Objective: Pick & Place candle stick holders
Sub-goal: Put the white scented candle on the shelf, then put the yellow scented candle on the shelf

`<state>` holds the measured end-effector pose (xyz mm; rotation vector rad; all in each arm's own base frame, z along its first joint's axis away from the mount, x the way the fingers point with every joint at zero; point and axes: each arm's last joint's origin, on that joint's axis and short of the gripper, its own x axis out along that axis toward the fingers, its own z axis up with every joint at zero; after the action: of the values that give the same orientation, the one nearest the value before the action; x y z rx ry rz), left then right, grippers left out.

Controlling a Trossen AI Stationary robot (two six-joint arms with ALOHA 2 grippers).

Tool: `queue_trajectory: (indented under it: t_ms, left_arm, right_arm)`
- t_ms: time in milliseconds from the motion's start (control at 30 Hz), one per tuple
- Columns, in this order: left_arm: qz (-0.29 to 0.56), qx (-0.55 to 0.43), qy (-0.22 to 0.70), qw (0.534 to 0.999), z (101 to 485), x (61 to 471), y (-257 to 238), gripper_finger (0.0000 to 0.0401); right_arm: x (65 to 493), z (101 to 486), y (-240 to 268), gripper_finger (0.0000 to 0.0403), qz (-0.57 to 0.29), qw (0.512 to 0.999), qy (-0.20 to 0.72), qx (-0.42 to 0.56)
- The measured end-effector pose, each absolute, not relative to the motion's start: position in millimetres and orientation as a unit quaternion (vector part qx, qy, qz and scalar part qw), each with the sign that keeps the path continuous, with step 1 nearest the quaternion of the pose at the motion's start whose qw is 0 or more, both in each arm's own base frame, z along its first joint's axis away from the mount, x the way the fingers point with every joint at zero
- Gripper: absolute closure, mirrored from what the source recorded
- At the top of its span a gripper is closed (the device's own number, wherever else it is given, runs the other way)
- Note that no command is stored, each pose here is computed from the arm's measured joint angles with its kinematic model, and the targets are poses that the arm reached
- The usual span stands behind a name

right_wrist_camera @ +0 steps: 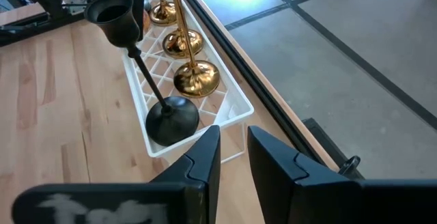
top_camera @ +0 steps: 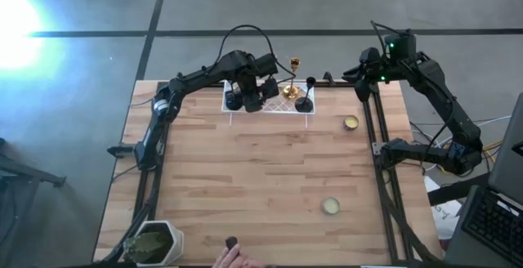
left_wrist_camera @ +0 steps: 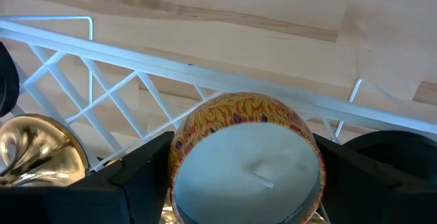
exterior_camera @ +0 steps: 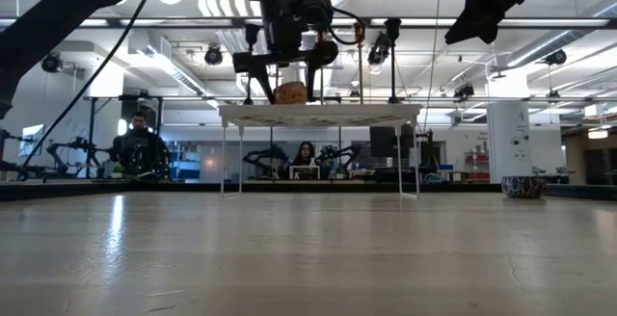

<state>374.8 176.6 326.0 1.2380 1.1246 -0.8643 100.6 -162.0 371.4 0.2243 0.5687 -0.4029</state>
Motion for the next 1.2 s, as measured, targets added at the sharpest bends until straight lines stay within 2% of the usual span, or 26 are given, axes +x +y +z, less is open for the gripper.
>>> queue_trajectory:
  t_ms: [300,600,1200]
  left_arm:
    - [-0.368,0.527,0.485,0.593,326.0,374.8,176.4,0.0099]
    - [-0.366,0.522,0.485,0.598,325.9,374.9,176.0,0.0056]
    - [-0.358,0.523,0.492,0.597,328.4,379.5,165.4,0.0055]
  right_arm:
    - [100.7,371.4,-162.0,0.0323,-0.197,0.934,0.278,0.110]
    - [100.6,371.4,-162.0,0.0312,-0.197,0.934,0.278,0.110]
    - [100.7,371.4,-162.0,0.0333,-0.197,0.934,0.278,0.110]
